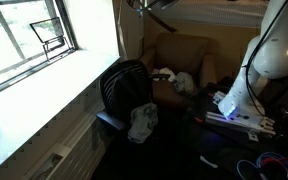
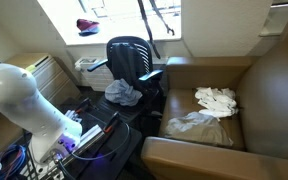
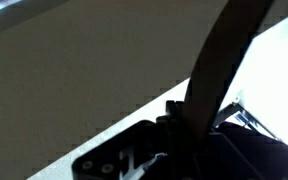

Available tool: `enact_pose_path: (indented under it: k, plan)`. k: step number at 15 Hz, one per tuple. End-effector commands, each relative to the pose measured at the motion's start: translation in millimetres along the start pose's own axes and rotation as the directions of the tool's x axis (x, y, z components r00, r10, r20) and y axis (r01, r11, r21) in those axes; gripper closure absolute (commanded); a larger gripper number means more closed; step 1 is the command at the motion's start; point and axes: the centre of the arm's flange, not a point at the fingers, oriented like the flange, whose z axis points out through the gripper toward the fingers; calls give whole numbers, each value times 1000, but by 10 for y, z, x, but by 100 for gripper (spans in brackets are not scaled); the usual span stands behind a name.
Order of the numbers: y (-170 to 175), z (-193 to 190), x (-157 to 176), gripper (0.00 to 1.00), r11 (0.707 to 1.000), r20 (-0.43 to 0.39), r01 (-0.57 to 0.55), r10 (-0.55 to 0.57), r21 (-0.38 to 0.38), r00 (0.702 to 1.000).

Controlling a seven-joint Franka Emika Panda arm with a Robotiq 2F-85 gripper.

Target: Put the brown belt on top of the black chair

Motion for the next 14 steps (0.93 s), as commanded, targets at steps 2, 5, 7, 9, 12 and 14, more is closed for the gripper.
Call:
enact_pose_path:
  k: [2, 5, 7, 9, 12, 14]
  plan:
    - [-436, -298, 643, 99, 966, -19, -125, 132, 226, 991]
    - [-621, -316, 654, 99, 959, 63, -60, 44, 278, 997]
    - [-566, -165, 459, 99, 965, 143, -23, -15, 261, 990]
    - [-473, -53, 258, 99, 970, 211, 25, -78, 243, 974]
    - [-334, 51, 32, 99, 961, 265, 123, -189, 246, 946]
    - [-273, 23, -12, 99, 939, 278, 199, -278, 282, 919]
